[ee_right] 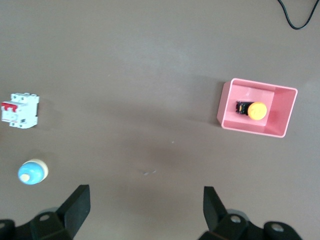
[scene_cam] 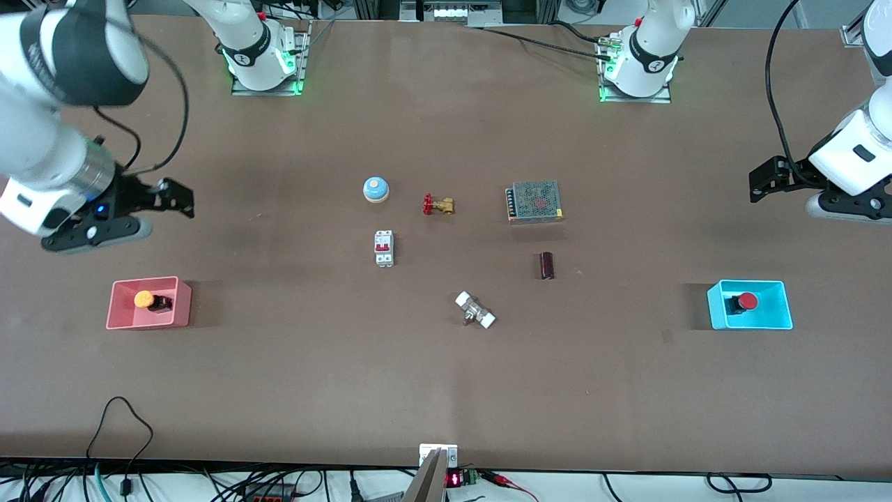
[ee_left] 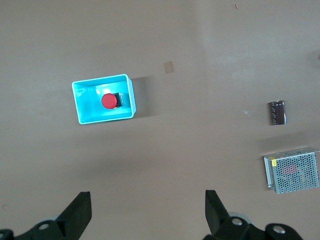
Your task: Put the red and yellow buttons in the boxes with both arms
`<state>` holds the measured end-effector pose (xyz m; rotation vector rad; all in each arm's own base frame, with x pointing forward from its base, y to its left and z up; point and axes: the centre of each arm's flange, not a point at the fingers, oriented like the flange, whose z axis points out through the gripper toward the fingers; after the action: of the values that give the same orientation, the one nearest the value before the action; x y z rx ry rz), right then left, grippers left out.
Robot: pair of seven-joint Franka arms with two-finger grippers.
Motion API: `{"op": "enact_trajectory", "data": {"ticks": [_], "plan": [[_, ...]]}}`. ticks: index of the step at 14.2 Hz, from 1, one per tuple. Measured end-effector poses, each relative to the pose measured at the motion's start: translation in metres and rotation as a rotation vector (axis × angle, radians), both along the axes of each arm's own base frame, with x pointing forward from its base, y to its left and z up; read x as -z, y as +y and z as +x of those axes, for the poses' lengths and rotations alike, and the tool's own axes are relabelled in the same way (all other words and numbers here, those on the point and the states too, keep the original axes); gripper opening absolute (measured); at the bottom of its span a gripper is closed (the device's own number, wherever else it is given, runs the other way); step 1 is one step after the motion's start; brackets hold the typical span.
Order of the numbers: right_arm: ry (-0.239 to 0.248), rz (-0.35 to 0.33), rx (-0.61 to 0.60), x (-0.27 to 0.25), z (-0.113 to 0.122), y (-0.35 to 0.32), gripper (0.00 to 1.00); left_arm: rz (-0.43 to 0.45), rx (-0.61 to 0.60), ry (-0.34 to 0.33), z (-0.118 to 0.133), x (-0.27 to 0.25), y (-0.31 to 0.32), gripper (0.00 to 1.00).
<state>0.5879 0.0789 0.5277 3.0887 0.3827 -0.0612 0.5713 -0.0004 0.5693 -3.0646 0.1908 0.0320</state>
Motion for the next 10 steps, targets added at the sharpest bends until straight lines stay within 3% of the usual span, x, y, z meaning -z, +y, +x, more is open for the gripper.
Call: {"op": "enact_trajectory", "data": {"ticks": [4,10], "plan": [[-0.010,-0.007,-0.004,-0.036,-0.018,0.012,1.00,0.000,0.000,0.003,0.000,0.000,0.000,1.00],[0.008,-0.010,0.028,-0.032,-0.011,-0.004,1.00,0.000,0.000,0.004,0.000,0.000,0.000,1.00]]}}
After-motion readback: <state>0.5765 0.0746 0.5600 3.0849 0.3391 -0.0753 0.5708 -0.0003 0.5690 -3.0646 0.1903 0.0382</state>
